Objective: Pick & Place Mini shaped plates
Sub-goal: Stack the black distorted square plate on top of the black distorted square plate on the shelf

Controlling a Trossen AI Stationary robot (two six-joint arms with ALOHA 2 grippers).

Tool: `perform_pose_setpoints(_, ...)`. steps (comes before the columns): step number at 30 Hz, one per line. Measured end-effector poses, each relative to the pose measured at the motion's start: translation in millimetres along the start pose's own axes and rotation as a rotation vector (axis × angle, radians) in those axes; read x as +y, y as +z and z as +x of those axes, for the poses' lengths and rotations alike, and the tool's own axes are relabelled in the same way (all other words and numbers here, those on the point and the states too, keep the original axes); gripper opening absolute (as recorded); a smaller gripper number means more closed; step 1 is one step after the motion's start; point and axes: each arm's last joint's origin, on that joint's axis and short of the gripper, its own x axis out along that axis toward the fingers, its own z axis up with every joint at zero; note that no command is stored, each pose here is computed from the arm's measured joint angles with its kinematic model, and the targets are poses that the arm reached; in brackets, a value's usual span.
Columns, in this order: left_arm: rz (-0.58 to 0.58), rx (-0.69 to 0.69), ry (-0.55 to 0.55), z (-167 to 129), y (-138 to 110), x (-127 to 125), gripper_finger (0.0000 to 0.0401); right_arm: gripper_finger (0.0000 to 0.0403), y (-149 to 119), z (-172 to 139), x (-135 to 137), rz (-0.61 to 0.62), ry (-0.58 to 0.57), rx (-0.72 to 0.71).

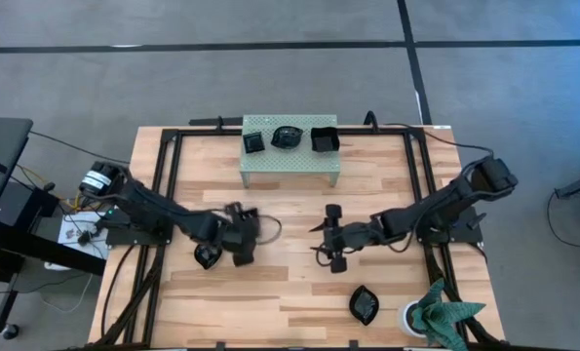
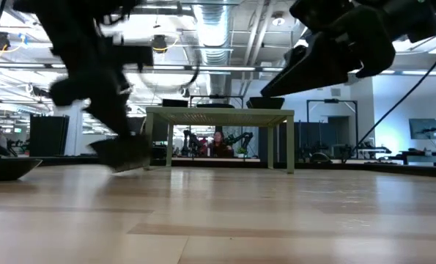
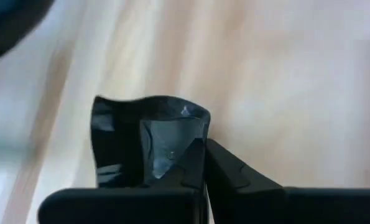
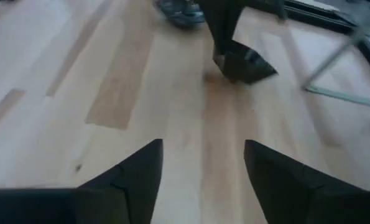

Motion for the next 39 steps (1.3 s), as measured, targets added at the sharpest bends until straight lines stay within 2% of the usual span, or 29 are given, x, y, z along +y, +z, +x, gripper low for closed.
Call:
perform_pose_setpoints(6, 0.307, -0.337, -0.272, -27.5, 25.2, -42.7, 0.0006, 0.0232, 9.6, 20.6, 8.7, -0.094, 0.052, -0.023)
perform_pose_setpoints(10, 0.389, -0.390, -0.360, -36.2, 22.4, -57.8, 0.0006, 0.0225, 20.4, 32.4, 15.5, -0.111, 0.110, -0.042)
perform_pose_setpoints(18, 0.417, -0.359, -0.374, -29.0, 15.4, -69.2, 0.0006, 0.0205, 40.4, 54.4, 29.9, -0.126, 0.347, -0.094)
perform_pose_setpoints(29, 0.418, -0.371, -0.449, -29.7, 17.2, -70.8, 0.0006, 0.0176, 45.7, 87.4, 24.6, -0.116, 0.346, -0.078)
perform_pose_setpoints(32, 0.441, -0.376, -0.444, -29.6, 17.2, -70.7, 0.0006, 0.0167, 46.3, 88.3, 22.0, -0.110, 0.399, -0.088)
perform_pose_setpoints(36, 0.501, -0.392, -0.428, -28.4, 18.3, -69.0, 0.0007, 0.0145, 46.3, 88.1, 20.0, -0.102, 0.528, -0.107)
perform_pose_setpoints(39, 0.516, -0.399, -0.414, -26.3, 20.5, -65.9, 0.0008, 0.0121, 45.9, 88.7, 17.9, -0.097, 0.537, -0.105)
